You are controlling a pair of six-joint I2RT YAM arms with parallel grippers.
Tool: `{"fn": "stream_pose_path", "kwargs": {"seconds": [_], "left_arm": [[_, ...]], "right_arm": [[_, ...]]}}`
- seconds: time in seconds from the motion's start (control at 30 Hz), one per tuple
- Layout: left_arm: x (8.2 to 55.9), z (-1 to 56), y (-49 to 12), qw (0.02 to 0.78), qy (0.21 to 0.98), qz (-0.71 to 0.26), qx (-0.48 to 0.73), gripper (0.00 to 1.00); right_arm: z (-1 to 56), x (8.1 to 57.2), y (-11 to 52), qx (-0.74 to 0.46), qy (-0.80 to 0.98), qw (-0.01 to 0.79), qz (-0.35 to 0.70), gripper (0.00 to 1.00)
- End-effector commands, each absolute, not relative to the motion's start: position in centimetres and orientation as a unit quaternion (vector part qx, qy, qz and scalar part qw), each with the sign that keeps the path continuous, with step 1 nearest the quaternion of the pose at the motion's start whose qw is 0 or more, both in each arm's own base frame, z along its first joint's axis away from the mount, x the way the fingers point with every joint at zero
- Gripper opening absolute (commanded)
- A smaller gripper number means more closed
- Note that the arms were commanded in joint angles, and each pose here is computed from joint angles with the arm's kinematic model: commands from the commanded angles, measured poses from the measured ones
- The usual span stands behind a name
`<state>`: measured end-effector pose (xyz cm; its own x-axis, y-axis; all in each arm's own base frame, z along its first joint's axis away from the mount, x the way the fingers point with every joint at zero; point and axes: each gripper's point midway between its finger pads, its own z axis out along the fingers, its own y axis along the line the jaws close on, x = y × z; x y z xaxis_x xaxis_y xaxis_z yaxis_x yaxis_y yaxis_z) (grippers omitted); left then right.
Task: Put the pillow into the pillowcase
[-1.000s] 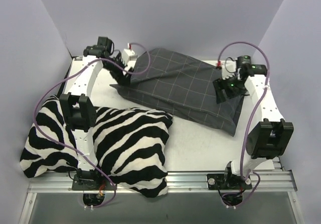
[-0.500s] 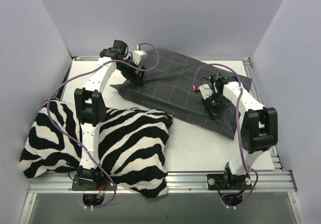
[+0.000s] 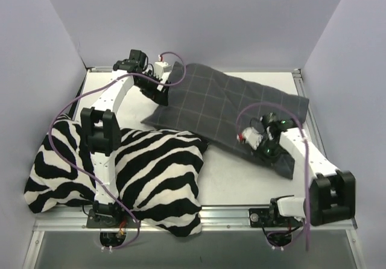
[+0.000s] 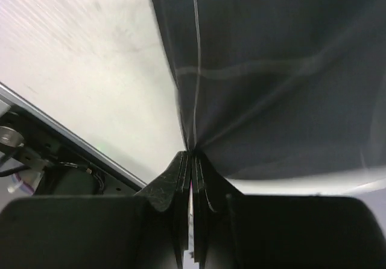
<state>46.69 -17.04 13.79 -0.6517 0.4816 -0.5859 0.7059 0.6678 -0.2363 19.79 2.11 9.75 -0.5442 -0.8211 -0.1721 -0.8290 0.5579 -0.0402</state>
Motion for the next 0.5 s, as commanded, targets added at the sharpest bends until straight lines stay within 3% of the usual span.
{"fn": "stream_pose_path", "kwargs": {"seconds": [0.0,0.07,0.23,0.4,0.47], "left_arm": [[45.9,16.5,-17.4,0.277,0.86,-0.241,0.354,0.97],[44.9,15.1,-17.8,0.256,0.864,-0.249,0.355,0.97],[43.4,11.3,-18.0,0.208,0.881,-0.251,0.343,0.94],[45.2,9.1,-18.4,0.198,0.894,-0.249,0.315,0.91],[45.9,8.3,-18.3,0.195,0.899,-0.238,0.31,0.88]], "right_arm": [[1.9,15.0,-1.3,-0.48,0.873,-0.087,0.005,0.0],[-0.6,14.5,-2.2,-0.454,0.881,-0.134,-0.003,0.0],[-0.7,21.3,-2.2,-0.366,0.926,-0.086,-0.019,0.0],[1.5,29.8,-3.8,-0.336,0.938,-0.03,-0.077,0.08],[1.9,31.3,-4.8,-0.32,0.943,-0.026,-0.085,0.19]]}}
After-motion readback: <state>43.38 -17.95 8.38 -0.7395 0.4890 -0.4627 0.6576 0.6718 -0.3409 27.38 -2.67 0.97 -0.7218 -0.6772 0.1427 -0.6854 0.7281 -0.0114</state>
